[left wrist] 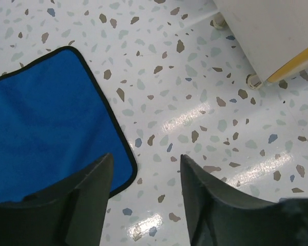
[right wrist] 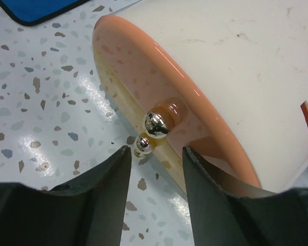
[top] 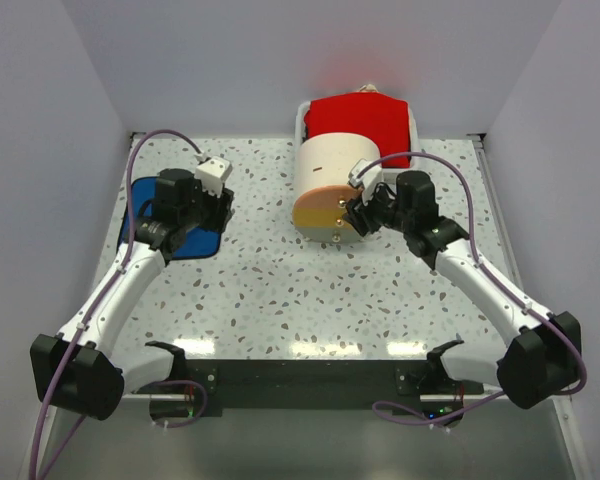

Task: Sort the stationery into containers
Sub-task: Reset both arms

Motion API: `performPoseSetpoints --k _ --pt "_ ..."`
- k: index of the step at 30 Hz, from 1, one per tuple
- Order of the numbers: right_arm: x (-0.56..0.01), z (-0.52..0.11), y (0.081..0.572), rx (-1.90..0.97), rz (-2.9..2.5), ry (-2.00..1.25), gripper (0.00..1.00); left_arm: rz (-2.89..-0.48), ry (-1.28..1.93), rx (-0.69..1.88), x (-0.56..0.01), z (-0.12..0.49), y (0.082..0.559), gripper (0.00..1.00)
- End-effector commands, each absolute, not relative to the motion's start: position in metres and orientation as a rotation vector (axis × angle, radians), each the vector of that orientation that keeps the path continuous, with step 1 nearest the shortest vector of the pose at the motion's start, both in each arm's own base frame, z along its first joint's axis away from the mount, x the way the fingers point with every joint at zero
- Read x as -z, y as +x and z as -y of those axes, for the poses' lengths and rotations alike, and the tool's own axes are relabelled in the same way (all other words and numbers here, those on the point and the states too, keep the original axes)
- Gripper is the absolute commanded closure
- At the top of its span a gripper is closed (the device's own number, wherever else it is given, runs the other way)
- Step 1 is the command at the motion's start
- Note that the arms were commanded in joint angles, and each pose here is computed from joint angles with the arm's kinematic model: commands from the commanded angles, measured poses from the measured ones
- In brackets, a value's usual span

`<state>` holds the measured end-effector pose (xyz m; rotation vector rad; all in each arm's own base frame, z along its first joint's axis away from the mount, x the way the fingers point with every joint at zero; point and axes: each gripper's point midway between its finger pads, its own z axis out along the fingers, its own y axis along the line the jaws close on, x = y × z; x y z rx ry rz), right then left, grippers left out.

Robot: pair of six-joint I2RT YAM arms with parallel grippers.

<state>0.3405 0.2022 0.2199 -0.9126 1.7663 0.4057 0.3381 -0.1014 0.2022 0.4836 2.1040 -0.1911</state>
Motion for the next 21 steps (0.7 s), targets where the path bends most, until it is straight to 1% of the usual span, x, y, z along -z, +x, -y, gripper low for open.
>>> performPoseSetpoints --k 1,2,3,4,5,6,7,8,10,11,13,15,21 --pt "-0.255 -0.179 0.316 -0.321 -1.779 -0.99 0.39 -2.018 0.517 0.215 -0.226 0.105 0.338 0.31" --pt "-0.252 -0.17 0.309 -0.28 -1.794 -1.022 0.32 -2.012 0.526 0.216 -0.227 0.106 0.337 0.29" --pt "-0.253 -0.16 0.3 -0.246 -1.808 -1.01 0.18 -2.004 0.531 0.216 -0.229 0.106 0.336 0.27" --pt "-0.248 -0.142 0.296 -0.168 -1.863 -0.963 0.09 -1.992 0.544 0.213 -0.231 0.106 0.336 0.23" --pt "-0.239 -0.13 0.293 -0.154 -1.928 -0.871 0.01 -1.993 0.55 0.216 -0.228 0.106 0.335 0.15" --pt "-0.239 -0.11 0.293 -0.104 -1.977 -0.747 0.01 -1.987 0.551 0.215 -0.228 0.106 0.334 0.0" --pt "-0.234 -0.09 0.295 -0.045 -2.044 -0.62 0.01 -1.973 0.553 0.211 -0.23 0.106 0.335 0.0" --pt "-0.232 -0.079 0.294 -0.055 -2.112 -0.449 0.01 -1.979 0.553 0.21 -0.223 0.106 0.333 0.0" --pt "-0.215 -0.05 0.293 0.031 -2.228 -0.246 0.01 -1.961 0.52 0.202 -0.225 0.103 0.334 0.0" --pt "-0.218 -0.031 0.296 0.132 -2.244 -0.075 0.01 -1.973 0.506 0.201 -0.22 0.101 0.334 0.0" --pt "-0.206 -0.015 0.293 0.25 -2.32 0.008 0.01 -1.977 0.475 0.199 -0.219 0.097 0.335 0.0" --pt "-0.211 0.003 0.293 0.335 -2.313 0.081 0.01 -1.988 0.447 0.177 -0.215 0.092 0.337 0.0" --pt "-0.221 0.008 0.293 0.341 -2.282 0.116 0.01 -1.985 0.43 0.191 -0.215 0.091 0.339 0.0"
